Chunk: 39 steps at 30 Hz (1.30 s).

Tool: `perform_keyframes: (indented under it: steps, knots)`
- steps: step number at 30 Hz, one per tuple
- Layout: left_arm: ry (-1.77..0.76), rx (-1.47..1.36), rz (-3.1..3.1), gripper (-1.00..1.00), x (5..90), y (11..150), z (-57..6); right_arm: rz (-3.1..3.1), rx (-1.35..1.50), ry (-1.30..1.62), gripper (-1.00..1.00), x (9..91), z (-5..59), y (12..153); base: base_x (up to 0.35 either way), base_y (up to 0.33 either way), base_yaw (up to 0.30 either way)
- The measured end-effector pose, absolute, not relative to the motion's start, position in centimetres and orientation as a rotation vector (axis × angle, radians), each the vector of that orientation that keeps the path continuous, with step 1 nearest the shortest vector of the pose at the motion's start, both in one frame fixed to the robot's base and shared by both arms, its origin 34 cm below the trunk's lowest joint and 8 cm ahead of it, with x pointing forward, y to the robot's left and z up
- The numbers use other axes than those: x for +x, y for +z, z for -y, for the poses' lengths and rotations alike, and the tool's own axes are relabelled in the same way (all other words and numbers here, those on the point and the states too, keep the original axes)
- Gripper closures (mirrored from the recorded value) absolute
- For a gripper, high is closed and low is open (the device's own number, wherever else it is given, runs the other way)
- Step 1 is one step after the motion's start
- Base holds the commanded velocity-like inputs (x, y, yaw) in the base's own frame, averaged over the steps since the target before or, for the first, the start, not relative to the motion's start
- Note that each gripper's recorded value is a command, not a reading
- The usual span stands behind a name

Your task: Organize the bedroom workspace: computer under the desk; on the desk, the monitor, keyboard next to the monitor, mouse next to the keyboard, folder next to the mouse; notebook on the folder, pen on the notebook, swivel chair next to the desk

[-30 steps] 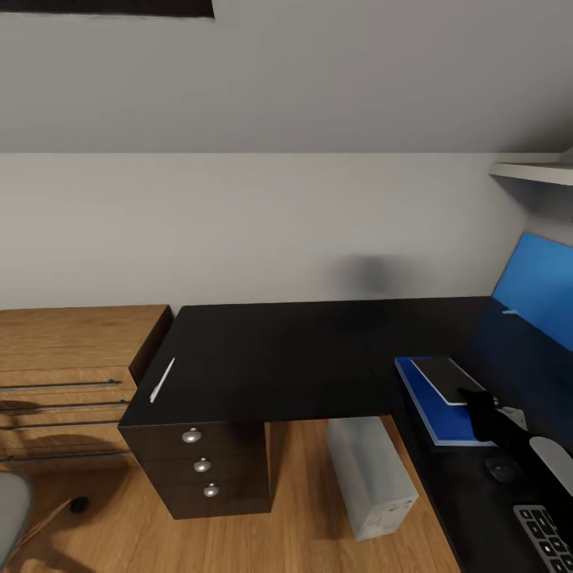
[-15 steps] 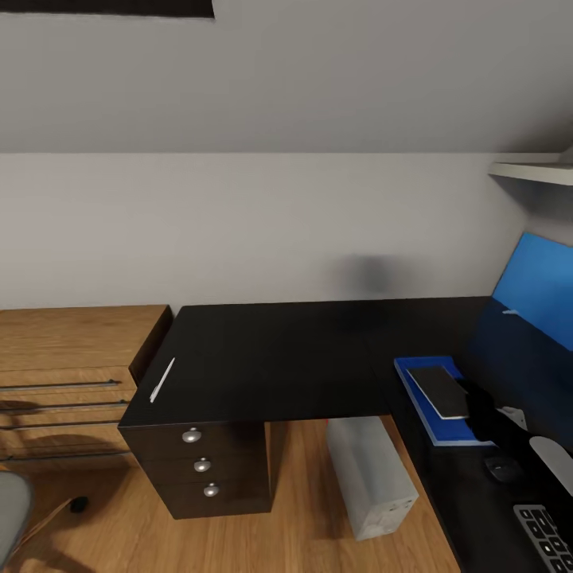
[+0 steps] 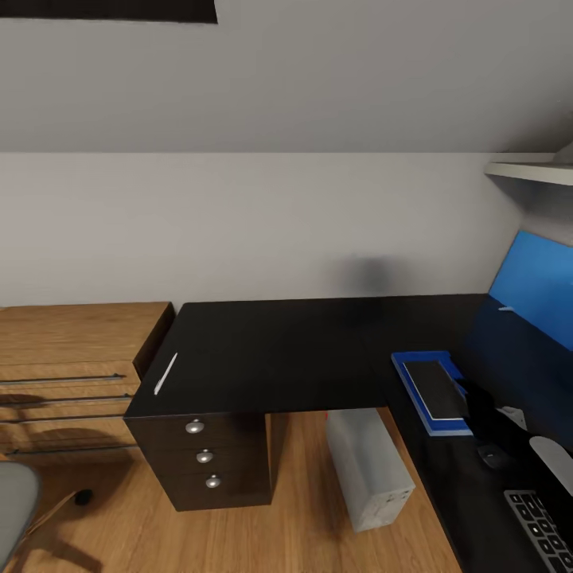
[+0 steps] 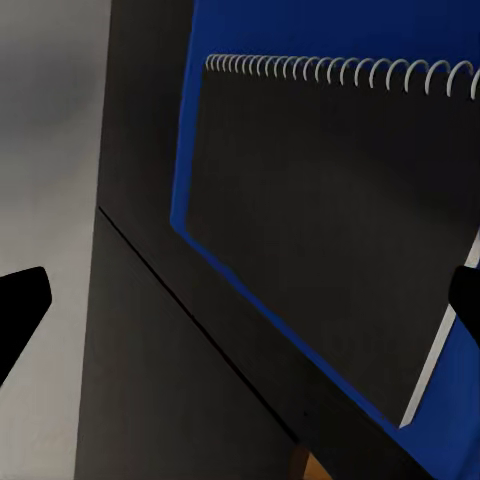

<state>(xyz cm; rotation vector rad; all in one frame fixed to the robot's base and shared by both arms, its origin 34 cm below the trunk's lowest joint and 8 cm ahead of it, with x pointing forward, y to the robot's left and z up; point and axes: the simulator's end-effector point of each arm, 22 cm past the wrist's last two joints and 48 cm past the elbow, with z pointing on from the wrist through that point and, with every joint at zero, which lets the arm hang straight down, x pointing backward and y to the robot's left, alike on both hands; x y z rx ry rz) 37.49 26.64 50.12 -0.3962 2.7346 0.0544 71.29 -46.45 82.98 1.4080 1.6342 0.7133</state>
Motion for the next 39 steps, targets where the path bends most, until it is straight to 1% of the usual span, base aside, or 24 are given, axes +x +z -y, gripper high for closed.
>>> perform_keyframes:
  steps: [10,18,22,25,26,30,39]
  knots:
    - [0.055,-0.398,-2.734,-1.00,37.5,50.1,-26.7,-1.620,1.385,0.733,-1.00,71.8,45.9,84.0,0.000,0.000,0.000]
    - [0.059,-0.397,-2.733,-1.00,37.5,50.1,-26.9,-1.514,1.275,0.875,-1.00,74.1,41.4,90.8,0.000,0.000,0.000]
    - [0.061,-0.397,-2.733,-1.00,37.5,50.1,-27.0,-1.507,1.273,0.896,-1.00,74.2,40.4,91.1,0.000,0.000,0.041]
    - [0.063,-0.396,-2.734,-1.00,37.5,50.1,-27.1,-1.505,1.282,0.924,-1.00,74.3,38.8,90.8,0.000,0.000,0.198]
    - [0.063,-0.396,-2.733,-1.00,37.5,50.1,-27.1,-1.519,1.272,0.917,-1.00,74.4,37.5,90.3,0.000,0.000,0.253]
    - [0.063,-0.396,-2.734,-1.00,37.5,50.1,-27.1,-1.543,1.233,0.879,-1.00,74.5,36.3,89.9,0.000,0.000,0.148]
    - [0.063,-0.396,-2.735,-1.00,37.5,50.1,-27.1,-1.570,1.168,0.878,-1.00,74.6,34.4,90.6,0.000,0.000,0.032]
